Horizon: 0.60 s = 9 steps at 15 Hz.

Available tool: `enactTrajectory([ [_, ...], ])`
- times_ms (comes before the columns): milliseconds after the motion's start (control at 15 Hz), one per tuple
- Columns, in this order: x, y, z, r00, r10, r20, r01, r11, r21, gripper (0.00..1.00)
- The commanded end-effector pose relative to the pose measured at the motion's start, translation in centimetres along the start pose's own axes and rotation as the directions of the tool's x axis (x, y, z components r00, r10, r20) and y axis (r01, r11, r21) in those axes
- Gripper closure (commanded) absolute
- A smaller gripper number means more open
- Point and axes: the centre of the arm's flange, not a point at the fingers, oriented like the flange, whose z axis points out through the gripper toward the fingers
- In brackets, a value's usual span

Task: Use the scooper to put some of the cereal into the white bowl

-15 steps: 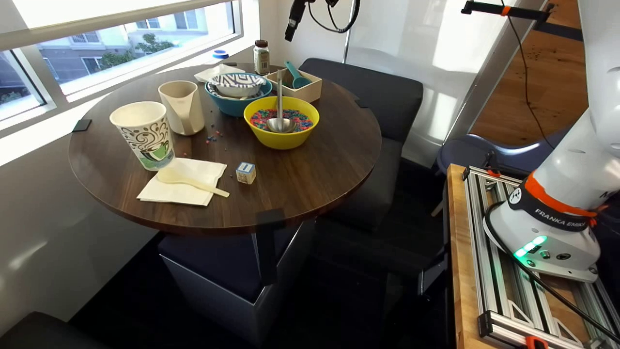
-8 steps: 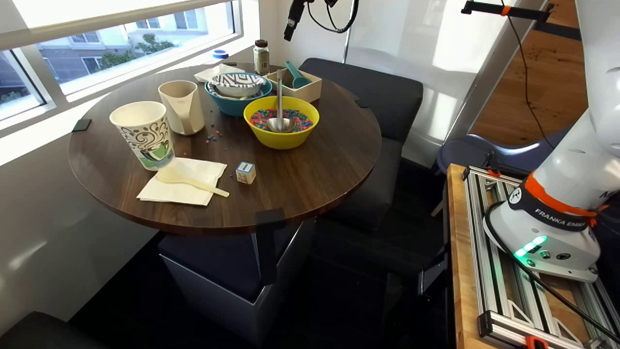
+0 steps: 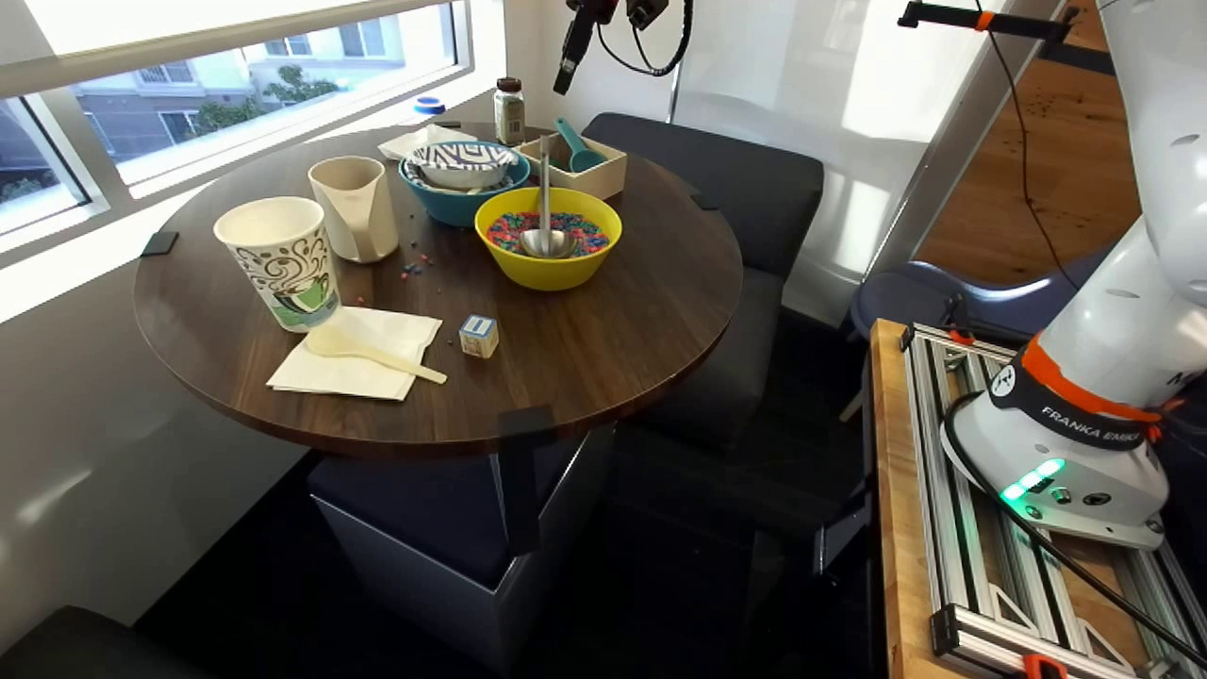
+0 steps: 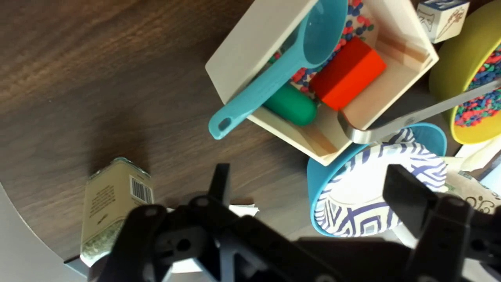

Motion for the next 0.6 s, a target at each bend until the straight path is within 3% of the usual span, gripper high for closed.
enactTrajectory([
  [0, 0.1, 3.2, 1.7, 1.0, 0.01, 0.016, -0.009, 1.0, -0.029, 0.0],
  [533, 0.0, 5.5, 4.3, 0.999, 0.046, 0.016, -0.046, 0.999, -0.012, 0.02],
])
